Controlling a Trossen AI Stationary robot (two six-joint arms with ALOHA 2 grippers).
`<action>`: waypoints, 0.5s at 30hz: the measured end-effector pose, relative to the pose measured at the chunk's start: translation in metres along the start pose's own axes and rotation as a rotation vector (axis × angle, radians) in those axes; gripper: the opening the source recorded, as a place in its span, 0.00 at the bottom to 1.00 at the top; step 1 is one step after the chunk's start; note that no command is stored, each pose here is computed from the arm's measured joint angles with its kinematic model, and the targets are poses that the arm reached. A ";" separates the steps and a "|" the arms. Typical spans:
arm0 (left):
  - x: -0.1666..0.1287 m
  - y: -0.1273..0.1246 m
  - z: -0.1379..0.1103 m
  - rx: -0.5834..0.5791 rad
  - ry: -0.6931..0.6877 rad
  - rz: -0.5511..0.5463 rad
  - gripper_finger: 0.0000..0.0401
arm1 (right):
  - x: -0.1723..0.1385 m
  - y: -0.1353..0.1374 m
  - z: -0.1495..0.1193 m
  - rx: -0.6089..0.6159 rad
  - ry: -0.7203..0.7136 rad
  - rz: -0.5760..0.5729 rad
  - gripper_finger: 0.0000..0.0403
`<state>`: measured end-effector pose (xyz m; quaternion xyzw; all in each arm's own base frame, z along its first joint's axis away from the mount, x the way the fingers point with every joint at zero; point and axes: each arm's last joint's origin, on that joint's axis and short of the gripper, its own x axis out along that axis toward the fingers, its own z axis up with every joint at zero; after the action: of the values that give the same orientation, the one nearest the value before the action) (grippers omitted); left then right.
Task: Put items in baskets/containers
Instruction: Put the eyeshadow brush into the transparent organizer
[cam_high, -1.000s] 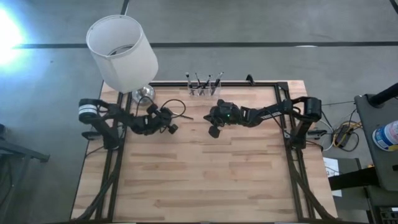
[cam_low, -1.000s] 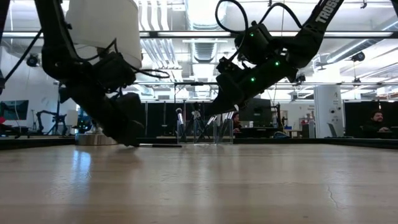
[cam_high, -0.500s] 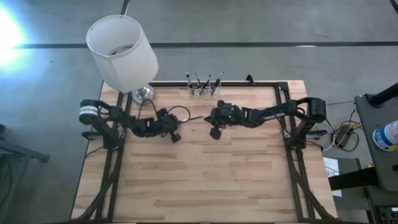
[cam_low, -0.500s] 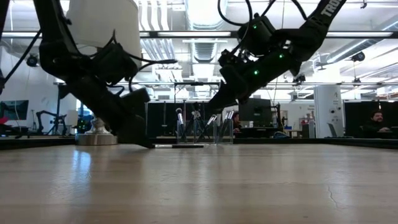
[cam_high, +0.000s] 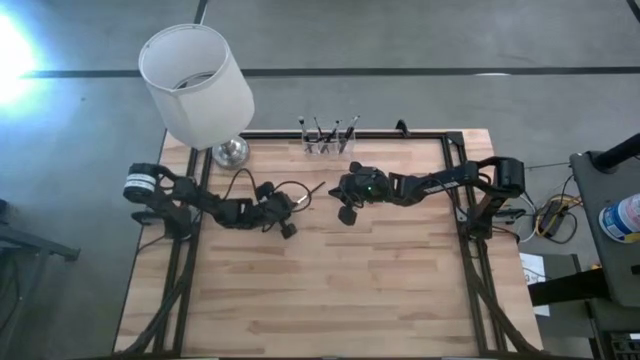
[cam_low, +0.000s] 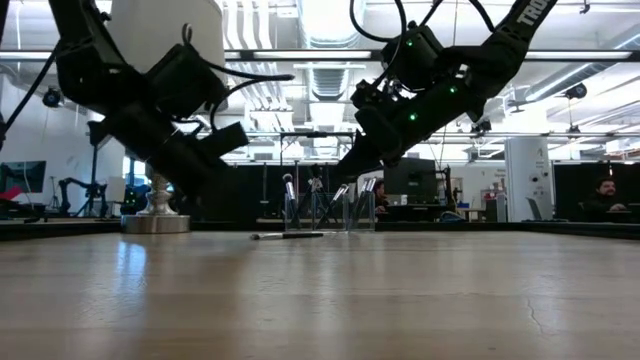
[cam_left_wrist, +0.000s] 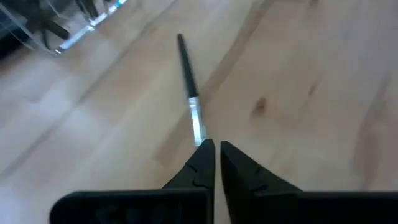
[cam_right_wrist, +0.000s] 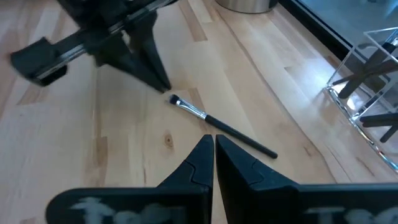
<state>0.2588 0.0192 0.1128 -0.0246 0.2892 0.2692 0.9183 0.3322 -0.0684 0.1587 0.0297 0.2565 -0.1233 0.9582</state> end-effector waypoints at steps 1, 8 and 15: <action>0.001 -0.001 0.003 -0.024 0.007 -0.003 0.06 | 0.000 0.000 0.000 0.000 0.000 0.000 0.03; 0.008 -0.004 0.018 -0.058 0.073 -0.008 0.16 | 0.000 0.000 0.000 0.000 0.000 0.000 0.03; 0.012 0.000 0.017 -0.069 0.122 0.048 0.20 | 0.000 0.000 -0.003 0.000 0.007 0.000 0.03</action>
<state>0.2761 0.0284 0.1206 -0.0658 0.3358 0.2987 0.8909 0.3309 -0.0681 0.1564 0.0299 0.2601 -0.1232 0.9572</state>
